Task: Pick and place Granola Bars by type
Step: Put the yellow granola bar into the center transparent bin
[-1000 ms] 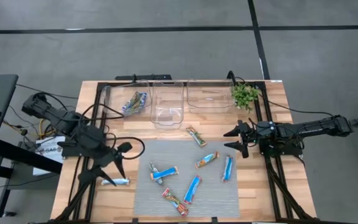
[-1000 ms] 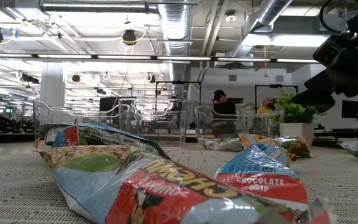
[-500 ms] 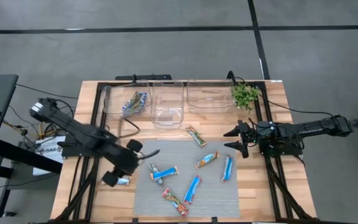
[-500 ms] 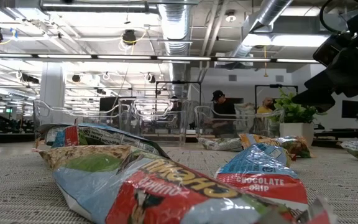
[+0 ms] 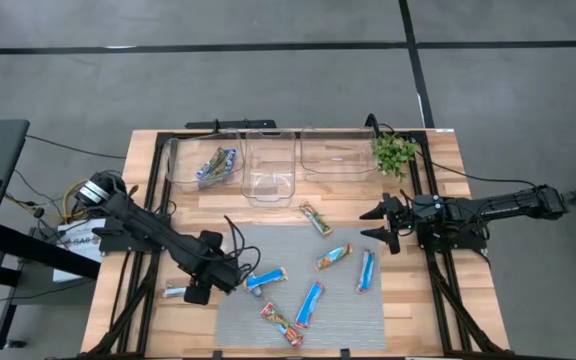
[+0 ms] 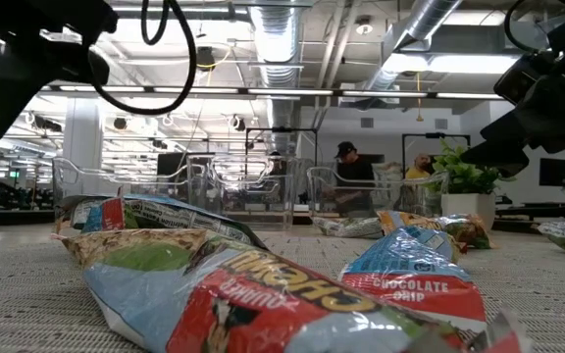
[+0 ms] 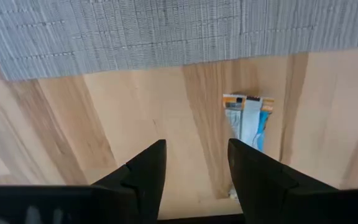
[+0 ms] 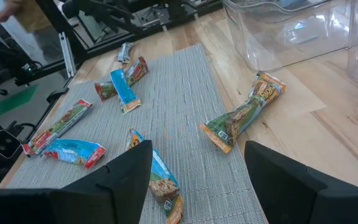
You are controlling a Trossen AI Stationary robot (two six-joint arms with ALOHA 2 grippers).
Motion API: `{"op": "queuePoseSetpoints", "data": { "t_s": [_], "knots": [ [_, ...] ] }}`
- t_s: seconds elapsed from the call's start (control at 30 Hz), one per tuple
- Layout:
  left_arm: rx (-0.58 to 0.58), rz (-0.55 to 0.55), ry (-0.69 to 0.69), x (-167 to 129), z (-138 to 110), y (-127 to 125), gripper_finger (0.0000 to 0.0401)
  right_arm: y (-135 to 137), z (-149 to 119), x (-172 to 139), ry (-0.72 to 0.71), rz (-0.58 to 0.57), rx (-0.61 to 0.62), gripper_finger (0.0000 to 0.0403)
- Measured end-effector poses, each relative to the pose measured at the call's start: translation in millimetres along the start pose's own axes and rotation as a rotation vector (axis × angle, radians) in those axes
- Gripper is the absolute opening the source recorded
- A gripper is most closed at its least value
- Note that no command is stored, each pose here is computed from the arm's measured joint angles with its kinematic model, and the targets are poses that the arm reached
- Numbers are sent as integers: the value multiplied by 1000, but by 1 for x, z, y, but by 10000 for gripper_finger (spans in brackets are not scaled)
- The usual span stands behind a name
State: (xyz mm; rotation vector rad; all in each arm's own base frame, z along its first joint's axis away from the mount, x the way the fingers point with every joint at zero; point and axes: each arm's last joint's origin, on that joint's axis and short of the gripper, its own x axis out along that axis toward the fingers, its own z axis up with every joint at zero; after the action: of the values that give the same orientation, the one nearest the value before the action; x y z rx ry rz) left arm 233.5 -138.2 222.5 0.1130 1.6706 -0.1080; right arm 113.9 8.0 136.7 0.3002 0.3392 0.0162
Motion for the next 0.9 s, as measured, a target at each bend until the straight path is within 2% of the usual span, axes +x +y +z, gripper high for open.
{"op": "queuePoseSetpoints", "data": {
  "t_s": [0.37, 0.47, 0.57, 0.7, 0.77, 0.9],
  "knots": [
    [-92, -5, -9, -5, -10, 1, 165, 0, 0, 0, 0, 0, 0, 249],
    [-116, -39, -35, 7, -19, 2, 165, 0, 0, 0, 0, 0, 0, 249],
    [-154, -122, -24, 22, -33, 5, 165, 0, 0, 0, 0, 0, 0, 249],
    [-247, -210, -36, 41, -46, 9, 165, 0, 0, 0, 0, 0, 0, 249],
    [-288, -233, -34, 48, -53, 9, 165, 0, 0, 0, 0, 0, 0, 249],
    [-294, -239, 9, 61, -70, 2, 165, 0, 0, 0, 0, 0, 0, 249]
  ]
}}
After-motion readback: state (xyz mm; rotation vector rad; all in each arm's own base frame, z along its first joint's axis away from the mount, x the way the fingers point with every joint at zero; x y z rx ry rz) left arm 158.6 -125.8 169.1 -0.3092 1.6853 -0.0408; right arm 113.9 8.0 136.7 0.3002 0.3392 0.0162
